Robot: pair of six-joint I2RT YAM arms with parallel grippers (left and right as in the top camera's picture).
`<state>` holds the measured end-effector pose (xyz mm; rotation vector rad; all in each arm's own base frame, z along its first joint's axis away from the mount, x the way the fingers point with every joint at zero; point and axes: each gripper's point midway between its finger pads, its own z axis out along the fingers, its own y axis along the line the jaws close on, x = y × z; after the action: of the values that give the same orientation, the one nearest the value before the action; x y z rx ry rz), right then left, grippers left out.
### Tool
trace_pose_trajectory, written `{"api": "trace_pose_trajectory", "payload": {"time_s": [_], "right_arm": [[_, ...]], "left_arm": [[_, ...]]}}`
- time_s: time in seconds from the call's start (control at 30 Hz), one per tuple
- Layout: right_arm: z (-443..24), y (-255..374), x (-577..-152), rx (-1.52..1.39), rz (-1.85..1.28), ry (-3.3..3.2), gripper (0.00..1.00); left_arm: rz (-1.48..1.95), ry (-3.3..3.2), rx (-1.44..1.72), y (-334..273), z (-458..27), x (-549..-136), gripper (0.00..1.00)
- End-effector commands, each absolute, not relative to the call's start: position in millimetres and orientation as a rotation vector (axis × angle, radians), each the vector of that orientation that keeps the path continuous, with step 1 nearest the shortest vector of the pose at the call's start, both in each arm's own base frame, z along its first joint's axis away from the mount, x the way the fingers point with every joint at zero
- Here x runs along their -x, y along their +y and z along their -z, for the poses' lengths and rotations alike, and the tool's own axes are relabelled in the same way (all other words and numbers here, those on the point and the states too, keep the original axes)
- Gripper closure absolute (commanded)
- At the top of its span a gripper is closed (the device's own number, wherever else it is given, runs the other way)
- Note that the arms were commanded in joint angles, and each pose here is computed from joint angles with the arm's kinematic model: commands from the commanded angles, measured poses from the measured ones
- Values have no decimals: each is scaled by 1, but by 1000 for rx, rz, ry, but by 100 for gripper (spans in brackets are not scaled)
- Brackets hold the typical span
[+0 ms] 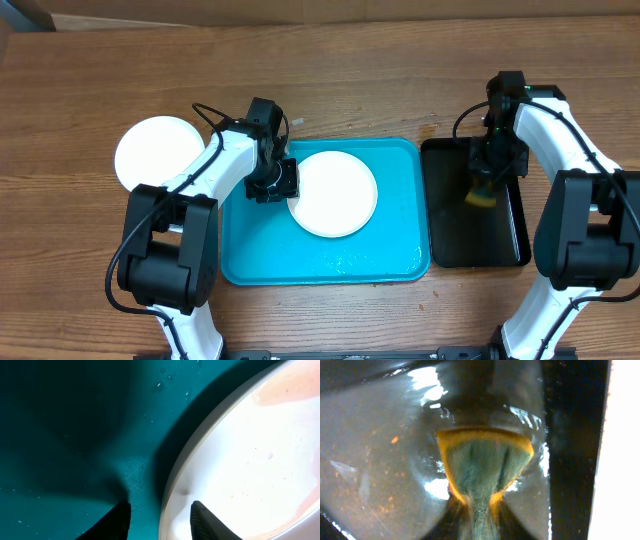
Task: Clean dirty plates on tray and stack at the side
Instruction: 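Return the sponge to the black tray, release, and raise the right gripper, then lift the wiped white plate with the left gripper and swing it right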
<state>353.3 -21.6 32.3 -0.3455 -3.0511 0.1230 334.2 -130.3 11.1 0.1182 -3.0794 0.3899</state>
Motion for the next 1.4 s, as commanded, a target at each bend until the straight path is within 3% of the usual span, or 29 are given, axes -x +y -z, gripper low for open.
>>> {"api": "trace_pose_trajectory", "payload": {"time_s": [0.0,0.13,0.43,0.47,0.53,0.6,0.7,0.77,1.03,1.37], "right_arm": [[-39,-25,-355,356,-149,-3069,38],[-53,-26,-368,369,-145,-3109,34],[-116,-76,-412,700,-133,-3233,23],[-117,-86,-413,763,-134,-3230,19],[-117,-102,-411,874,-135,-3208,0],[-115,-115,-407,990,-134,-3168,0],[-115,-129,-404,1088,-135,-3141,0],[-115,-136,-403,1112,-137,-3136,0],[-115,-139,-402,1124,-138,-3134,0],[-115,-139,-402,1124,-138,-3134,0]], "left_arm": [[-416,-3086,-97,-133,-18,-333,58],[-415,-3087,-97,-133,-18,-333,50],[-393,-3056,-80,-137,-16,-322,53],[-388,-3052,-69,-139,-14,-319,53],[-381,-3055,-46,-142,-8,-315,53],[-385,-3062,-23,-146,-2,-312,56],[-390,-3066,-21,-150,3,-310,76],[-389,-3067,-13,-150,2,-310,83],[-260,-3102,-4,-132,-23,-327,96],[-177,-3246,4,-131,-94,-375,96]]}}
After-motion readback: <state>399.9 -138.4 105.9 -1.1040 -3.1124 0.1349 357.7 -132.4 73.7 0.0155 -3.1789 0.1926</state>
